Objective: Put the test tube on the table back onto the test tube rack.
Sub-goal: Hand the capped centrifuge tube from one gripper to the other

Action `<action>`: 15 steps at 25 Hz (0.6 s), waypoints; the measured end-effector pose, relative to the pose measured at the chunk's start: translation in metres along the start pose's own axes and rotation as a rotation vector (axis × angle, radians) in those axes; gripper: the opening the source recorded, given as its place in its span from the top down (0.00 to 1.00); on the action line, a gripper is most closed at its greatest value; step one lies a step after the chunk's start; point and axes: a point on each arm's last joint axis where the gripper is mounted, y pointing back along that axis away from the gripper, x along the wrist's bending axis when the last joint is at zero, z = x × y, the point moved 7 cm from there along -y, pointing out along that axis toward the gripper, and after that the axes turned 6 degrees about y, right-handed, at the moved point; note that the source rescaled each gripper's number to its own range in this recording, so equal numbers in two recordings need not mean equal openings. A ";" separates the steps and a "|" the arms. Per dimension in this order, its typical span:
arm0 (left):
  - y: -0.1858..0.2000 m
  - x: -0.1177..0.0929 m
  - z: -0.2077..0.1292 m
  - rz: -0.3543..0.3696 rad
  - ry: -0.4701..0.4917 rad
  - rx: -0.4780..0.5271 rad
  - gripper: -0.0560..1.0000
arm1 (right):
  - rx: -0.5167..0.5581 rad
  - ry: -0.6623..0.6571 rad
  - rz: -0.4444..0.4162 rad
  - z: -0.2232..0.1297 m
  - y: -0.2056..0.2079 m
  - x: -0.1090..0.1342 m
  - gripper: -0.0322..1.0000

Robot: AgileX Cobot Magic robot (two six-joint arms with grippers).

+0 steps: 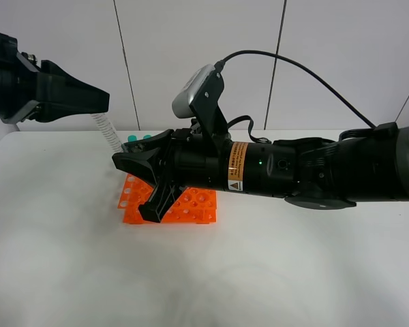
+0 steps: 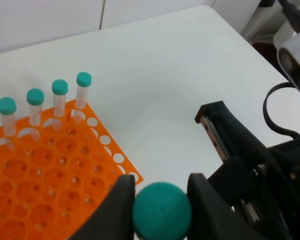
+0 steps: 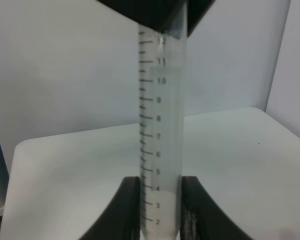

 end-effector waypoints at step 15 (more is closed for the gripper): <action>0.000 -0.002 0.001 -0.009 0.006 -0.004 0.95 | 0.001 0.017 0.044 0.000 0.001 0.006 0.88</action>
